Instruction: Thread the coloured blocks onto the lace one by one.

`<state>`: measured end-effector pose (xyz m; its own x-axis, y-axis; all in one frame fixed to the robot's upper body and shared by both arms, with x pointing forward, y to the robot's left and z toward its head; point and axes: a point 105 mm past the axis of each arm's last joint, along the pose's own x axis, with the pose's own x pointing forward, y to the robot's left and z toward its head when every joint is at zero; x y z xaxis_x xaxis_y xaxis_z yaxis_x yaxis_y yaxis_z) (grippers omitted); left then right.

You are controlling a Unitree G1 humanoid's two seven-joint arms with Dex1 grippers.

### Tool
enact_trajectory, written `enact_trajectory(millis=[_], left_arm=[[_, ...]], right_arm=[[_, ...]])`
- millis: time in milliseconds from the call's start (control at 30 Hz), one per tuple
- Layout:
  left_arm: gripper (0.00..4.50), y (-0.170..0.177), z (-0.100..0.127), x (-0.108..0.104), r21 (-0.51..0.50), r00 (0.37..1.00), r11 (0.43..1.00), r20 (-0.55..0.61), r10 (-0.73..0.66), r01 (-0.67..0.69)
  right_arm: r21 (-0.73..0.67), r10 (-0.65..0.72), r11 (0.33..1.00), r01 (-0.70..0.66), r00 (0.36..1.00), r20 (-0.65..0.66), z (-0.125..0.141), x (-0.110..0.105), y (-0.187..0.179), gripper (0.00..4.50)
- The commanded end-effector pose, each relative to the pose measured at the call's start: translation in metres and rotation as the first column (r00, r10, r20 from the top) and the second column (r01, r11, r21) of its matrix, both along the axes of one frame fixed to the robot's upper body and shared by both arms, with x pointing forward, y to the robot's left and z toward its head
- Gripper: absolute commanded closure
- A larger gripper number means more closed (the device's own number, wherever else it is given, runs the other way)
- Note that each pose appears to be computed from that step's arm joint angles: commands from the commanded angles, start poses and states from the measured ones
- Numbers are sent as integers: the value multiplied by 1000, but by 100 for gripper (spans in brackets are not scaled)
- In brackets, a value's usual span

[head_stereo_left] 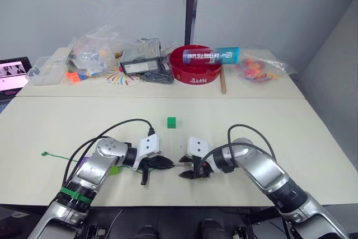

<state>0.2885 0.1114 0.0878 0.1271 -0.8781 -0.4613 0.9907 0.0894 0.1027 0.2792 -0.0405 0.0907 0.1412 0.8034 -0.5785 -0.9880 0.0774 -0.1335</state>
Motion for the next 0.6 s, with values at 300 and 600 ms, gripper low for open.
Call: enact_trajectory(millis=[300, 600], left_arm=[[450, 53, 10, -8, -16, 998, 998, 7, 67, -67], [450, 70, 6, -10, 5, 994, 994, 6, 107, -107]], right_arm=[[117, -87, 990, 78, 993, 79, 35, 24, -13, 4], [132, -153, 982, 133, 975, 163, 51, 70, -9, 4]])
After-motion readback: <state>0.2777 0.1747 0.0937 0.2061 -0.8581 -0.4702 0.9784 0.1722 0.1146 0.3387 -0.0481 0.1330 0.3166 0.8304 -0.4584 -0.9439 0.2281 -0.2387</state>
